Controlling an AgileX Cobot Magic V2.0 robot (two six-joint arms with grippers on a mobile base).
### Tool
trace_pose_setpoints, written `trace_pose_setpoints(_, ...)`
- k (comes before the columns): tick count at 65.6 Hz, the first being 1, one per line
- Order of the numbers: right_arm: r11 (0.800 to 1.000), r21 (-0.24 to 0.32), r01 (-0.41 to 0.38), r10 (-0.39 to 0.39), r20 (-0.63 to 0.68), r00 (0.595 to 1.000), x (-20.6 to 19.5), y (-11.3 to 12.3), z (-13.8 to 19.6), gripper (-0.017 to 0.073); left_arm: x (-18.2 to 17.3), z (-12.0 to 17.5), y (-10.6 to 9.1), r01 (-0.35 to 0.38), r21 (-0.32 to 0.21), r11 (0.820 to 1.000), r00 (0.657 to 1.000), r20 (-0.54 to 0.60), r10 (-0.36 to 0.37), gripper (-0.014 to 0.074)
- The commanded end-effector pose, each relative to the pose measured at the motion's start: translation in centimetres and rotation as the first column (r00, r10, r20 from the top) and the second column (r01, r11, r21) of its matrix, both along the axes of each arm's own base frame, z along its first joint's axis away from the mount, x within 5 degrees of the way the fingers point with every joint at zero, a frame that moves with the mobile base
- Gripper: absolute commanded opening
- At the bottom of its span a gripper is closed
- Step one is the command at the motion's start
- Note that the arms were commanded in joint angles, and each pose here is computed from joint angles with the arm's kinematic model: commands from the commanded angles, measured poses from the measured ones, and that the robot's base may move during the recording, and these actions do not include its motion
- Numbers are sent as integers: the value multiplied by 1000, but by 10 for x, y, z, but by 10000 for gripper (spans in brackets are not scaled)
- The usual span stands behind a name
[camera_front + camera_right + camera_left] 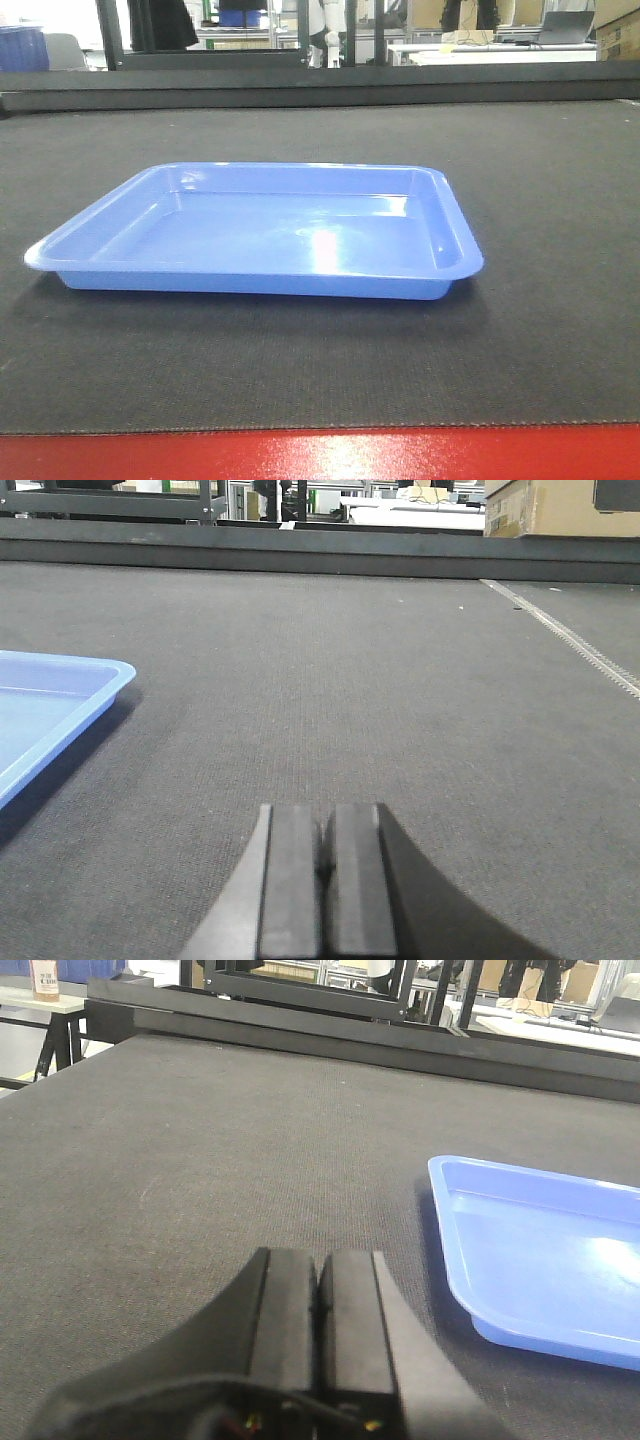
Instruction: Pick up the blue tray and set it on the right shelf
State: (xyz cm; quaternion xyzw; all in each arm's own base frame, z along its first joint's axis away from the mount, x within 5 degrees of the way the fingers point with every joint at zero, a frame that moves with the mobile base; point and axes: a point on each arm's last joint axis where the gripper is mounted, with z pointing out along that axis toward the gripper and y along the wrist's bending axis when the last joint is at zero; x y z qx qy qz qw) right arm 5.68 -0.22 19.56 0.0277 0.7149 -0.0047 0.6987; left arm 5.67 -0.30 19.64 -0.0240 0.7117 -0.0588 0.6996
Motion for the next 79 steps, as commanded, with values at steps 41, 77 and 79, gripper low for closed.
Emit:
trace_pose_setpoints(41, 1000, -9, 16, -15, 129, 992, -3, -1, 17, 59, 0, 2, 0, -1, -5, 1000, 995, 102, 2, -48)
trace_pose_setpoints(77, 998, 56, -36, 16, 315, 949, -32, 4, 142, 60, -24, 130, 3, -42, 118, 992, 973, 231, 13, -32)
trace_pose_setpoints(79, 998, 56, -43, 25, 281, 959, -31, 4, 152, 71, -24, 143, 3, -41, 118, 992, 975, 220, 14, -6)
